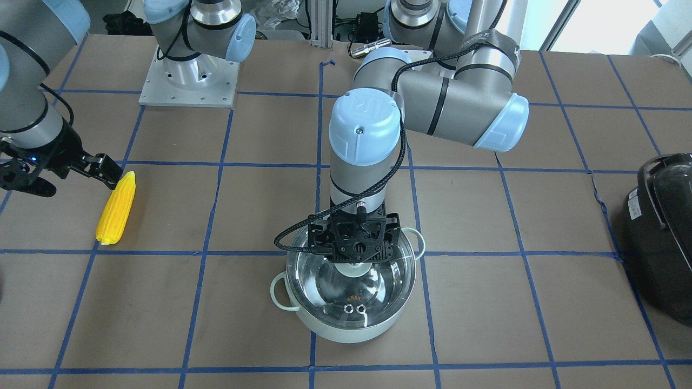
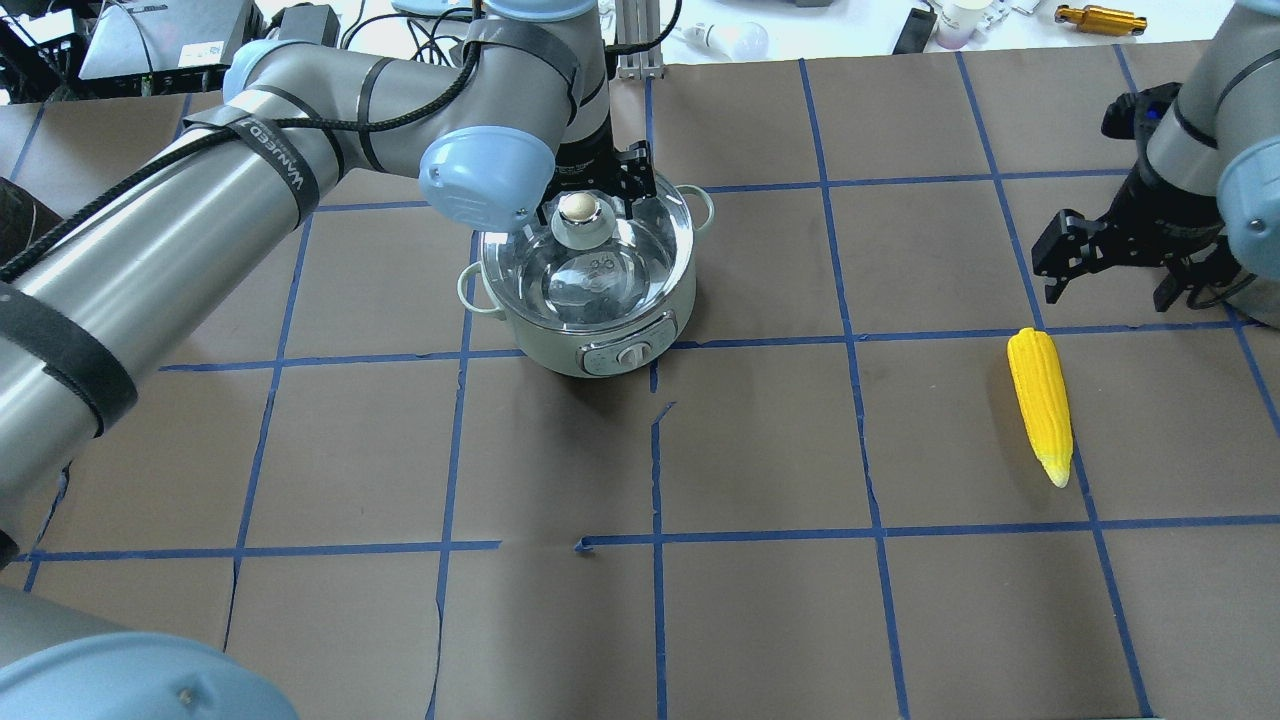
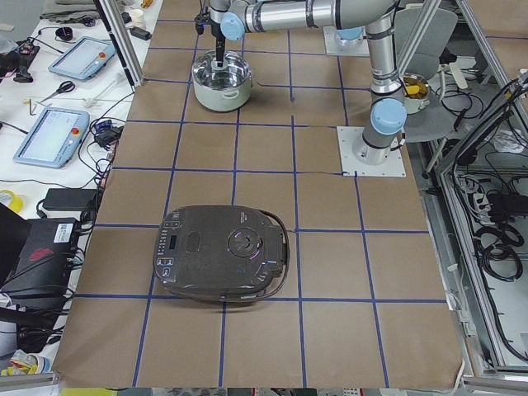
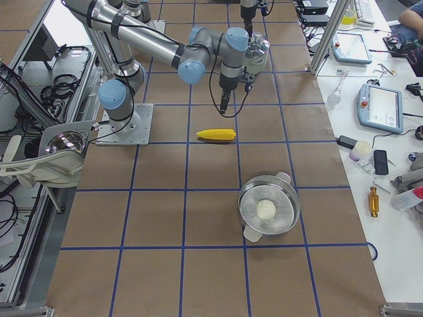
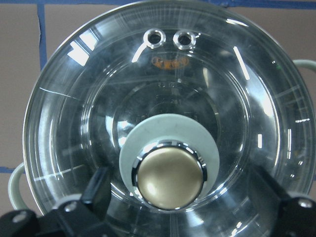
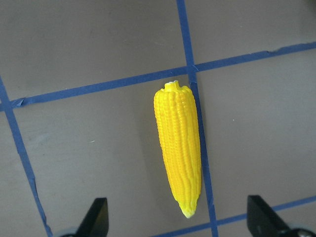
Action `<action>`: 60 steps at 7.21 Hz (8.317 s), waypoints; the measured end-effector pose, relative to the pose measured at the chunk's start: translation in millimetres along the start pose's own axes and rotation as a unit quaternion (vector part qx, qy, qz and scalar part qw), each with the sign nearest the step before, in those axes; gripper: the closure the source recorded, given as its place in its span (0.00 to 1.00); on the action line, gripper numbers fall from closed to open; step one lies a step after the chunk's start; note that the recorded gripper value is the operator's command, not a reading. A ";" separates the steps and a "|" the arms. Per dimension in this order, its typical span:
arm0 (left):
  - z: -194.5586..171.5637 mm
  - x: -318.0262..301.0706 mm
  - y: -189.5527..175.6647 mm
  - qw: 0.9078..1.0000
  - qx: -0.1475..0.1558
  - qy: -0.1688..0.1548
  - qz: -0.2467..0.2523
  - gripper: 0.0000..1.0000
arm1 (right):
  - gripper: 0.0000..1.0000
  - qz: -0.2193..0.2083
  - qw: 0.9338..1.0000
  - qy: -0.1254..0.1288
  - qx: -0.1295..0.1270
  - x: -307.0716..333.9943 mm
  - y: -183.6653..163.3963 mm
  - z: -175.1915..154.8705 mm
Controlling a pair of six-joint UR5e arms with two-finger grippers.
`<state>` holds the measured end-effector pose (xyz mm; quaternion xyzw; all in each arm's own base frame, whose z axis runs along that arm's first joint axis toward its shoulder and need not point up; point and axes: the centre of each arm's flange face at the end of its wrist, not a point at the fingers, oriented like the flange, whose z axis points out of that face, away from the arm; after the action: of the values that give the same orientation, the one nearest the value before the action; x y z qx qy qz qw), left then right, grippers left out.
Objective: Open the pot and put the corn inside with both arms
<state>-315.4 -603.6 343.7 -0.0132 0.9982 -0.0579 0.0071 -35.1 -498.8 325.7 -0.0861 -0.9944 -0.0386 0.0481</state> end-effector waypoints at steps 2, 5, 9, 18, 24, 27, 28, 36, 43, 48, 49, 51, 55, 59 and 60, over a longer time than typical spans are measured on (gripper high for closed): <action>1.9 -6.1 -3.5 1.000 -0.001 -0.001 0.001 0.28 | 0.00 -0.025 1.000 -0.005 0.001 -6.0 -7.6 54.0; 8.7 -9.0 -6.8 1.000 -0.004 -0.001 0.007 0.35 | 0.00 -0.064 0.998 -0.003 0.004 -7.3 -11.1 82.0; 6.0 -9.7 -9.9 1.000 0.000 0.000 0.006 0.78 | 0.00 -0.035 0.999 -0.009 -0.013 22.2 -20.5 113.5; -95.0 -240.7 -36.0 0.999 -0.020 0.001 -0.040 0.79 | 1.00 0.006 0.999 -0.013 -0.038 26.3 -29.1 138.2; 58.2 -425.9 6.1 1.000 -0.029 -0.007 0.003 0.82 | 1.00 0.032 0.999 -0.012 0.004 -27.2 -81.8 -12.9; 95.3 -435.5 17.1 0.999 -0.043 0.000 0.005 0.84 | 1.00 0.050 0.998 -0.013 0.037 -123.8 -71.3 -52.3; 102.1 -435.4 18.5 0.999 -0.048 0.002 0.012 0.84 | 1.00 0.057 0.997 -0.016 0.046 -148.9 -66.0 -62.3; 121.7 -432.6 26.4 0.997 -0.067 0.013 0.040 0.23 | 1.00 0.099 0.987 -0.080 0.096 -325.6 -28.3 -127.4; 55.2 -389.2 25.4 0.997 -0.029 -0.009 0.064 0.00 | 0.92 0.008 0.986 -0.101 0.130 -433.8 -21.2 -95.5; -106.2 -299.5 63.8 0.999 -0.023 -0.008 0.033 0.00 | 0.00 -0.007 0.981 -0.115 0.156 -448.0 -39.0 -67.7; -131.2 -278.4 78.8 0.999 -0.017 -0.007 0.026 0.00 | 0.00 -0.007 0.981 -0.116 0.158 -447.1 -37.9 -70.6; -166.8 -244.2 106.6 1.000 0.002 -0.006 0.021 0.00 | 0.00 -0.006 0.980 -0.117 0.162 -443.0 -36.0 -79.3; -177.3 -227.5 121.5 1.000 0.006 0.001 0.015 0.00 | 0.00 -0.008 0.980 -0.110 0.167 -394.9 -59.9 -98.3; -177.4 -198.2 133.3 1.000 0.000 -0.003 0.005 0.00 | 0.00 0.024 0.990 -0.083 0.108 -232.7 -80.8 -158.6; -179.5 -196.2 134.5 1.000 0.003 -0.004 0.005 0.00 | 0.00 0.031 0.993 -0.074 0.092 -207.7 -72.1 -164.8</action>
<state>-125.6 -444.0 508.9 -0.0083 0.9981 -0.0604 0.0117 170.6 -618.4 463.0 -0.1152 -0.9913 0.0607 -0.0171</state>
